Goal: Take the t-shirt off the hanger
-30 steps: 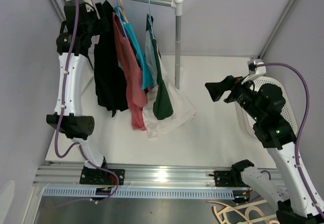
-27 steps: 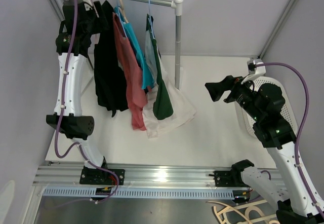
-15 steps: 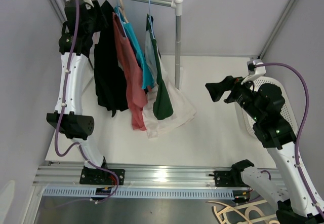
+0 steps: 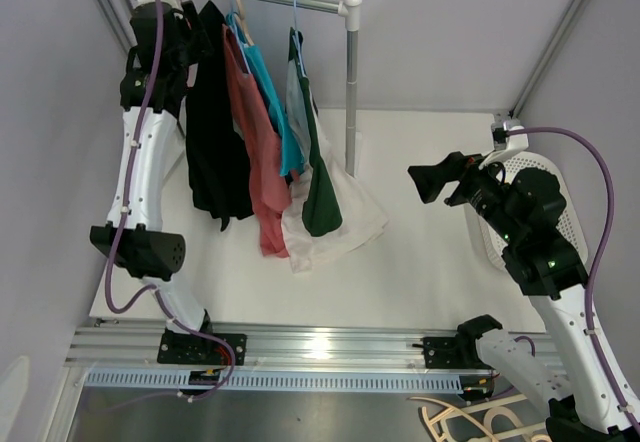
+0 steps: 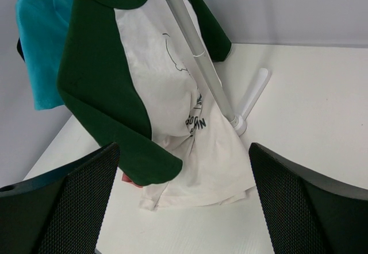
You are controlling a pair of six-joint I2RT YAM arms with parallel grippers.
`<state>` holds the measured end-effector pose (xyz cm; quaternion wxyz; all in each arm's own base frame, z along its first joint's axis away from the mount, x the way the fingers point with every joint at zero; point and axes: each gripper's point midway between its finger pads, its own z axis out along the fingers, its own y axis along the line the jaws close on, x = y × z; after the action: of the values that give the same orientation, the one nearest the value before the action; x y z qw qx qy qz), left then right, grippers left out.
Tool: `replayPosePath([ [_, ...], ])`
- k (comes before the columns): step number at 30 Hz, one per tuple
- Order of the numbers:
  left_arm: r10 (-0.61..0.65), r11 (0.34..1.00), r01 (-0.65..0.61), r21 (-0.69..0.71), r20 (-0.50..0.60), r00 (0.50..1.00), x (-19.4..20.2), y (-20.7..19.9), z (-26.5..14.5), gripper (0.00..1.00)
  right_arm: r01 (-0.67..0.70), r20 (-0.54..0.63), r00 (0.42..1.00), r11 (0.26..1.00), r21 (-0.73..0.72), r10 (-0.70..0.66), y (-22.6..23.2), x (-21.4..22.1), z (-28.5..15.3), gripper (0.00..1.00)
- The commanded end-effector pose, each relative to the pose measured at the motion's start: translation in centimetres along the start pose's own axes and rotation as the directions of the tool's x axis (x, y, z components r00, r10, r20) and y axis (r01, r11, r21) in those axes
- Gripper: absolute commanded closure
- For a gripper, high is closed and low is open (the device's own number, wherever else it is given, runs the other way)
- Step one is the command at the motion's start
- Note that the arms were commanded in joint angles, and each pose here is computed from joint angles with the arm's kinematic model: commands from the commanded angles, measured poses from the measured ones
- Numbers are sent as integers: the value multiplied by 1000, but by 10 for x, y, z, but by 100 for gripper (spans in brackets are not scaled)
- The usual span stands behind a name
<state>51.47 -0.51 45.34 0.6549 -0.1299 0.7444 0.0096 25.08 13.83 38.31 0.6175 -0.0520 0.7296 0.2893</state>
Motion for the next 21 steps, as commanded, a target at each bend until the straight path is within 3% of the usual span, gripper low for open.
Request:
replayPosePath([
  [1,15,996,-2,-90,142,990,-54,8,-64,27,20,14,1000,1000,-15,-20,4,-5,-2,0],
  [5,43,999,-40,-18,166,985,-59,-33,-108,21,10,5,1000,1000,-22,-10,5,-3,1,0],
  [6,52,998,-46,-36,177,983,-60,-46,-122,14,4,6,1000,1000,-22,-4,5,-3,0,0],
  [9,57,998,-52,-32,181,982,-60,-61,-147,13,-2,-2,1000,999,-37,2,8,-1,0,1],
  [12,0,998,-9,60,158,987,-52,-85,-177,14,1,-10,1000,999,-33,-1,7,1,-3,1],
  [16,-35,989,20,144,105,994,-36,-114,-192,16,3,-11,1000,1000,-21,-4,5,1,-5,1],
  [21,-29,964,28,263,0,1000,-1,-166,-181,13,-7,-17,1000,999,-40,7,9,2,-5,0],
])
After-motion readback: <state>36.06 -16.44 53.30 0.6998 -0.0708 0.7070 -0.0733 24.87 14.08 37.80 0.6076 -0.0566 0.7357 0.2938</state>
